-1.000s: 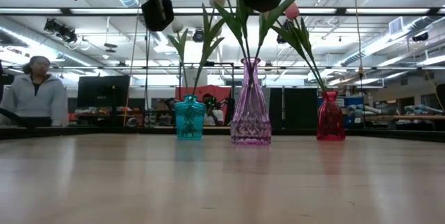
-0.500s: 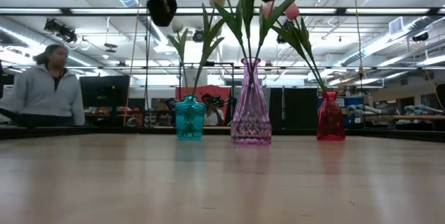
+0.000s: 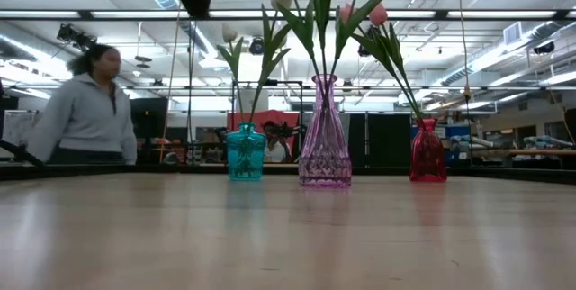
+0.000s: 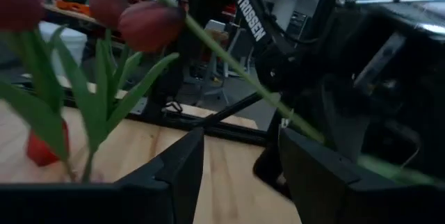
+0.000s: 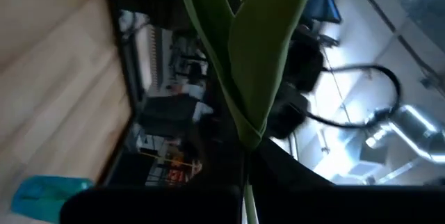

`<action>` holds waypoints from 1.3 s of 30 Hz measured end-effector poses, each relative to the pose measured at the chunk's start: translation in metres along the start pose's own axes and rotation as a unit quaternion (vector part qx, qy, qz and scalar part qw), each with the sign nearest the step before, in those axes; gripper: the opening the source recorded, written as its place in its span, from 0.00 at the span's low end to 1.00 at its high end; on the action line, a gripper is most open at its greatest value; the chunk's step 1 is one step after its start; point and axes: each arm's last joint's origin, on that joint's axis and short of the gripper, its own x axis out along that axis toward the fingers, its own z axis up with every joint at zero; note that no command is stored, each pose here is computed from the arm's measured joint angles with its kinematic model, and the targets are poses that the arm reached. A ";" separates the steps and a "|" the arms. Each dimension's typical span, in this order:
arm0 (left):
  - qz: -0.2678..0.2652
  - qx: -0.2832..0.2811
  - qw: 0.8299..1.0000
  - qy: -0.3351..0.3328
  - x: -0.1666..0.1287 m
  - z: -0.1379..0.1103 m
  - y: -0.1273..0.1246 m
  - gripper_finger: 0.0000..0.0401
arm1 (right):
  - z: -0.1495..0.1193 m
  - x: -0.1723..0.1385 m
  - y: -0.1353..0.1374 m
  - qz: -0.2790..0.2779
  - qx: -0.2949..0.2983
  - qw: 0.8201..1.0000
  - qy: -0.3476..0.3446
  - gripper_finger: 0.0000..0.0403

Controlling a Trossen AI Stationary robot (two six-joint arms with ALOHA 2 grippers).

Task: Sort flowers into vase by color
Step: Put the pink tulip into the red vase

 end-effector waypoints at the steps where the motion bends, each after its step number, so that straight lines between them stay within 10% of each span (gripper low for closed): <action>1: 0.004 0.005 1.000 0.000 -0.003 -0.001 0.001 0.48 | -0.001 0.000 -0.002 -0.007 0.002 1.000 0.002 0.04; 18: 0.023 0.020 0.999 0.013 -0.015 -0.013 0.007 0.48 | -0.061 0.023 -0.063 -0.278 0.123 0.951 0.049 0.05; 30: 0.020 0.022 0.999 0.016 -0.015 -0.014 0.006 0.48 | -0.125 0.009 -0.116 -0.299 0.262 0.908 0.130 0.04; 39: 0.020 0.022 0.999 0.014 -0.015 -0.014 0.006 0.48 | -0.115 0.017 -0.115 -0.194 0.104 0.972 0.080 0.05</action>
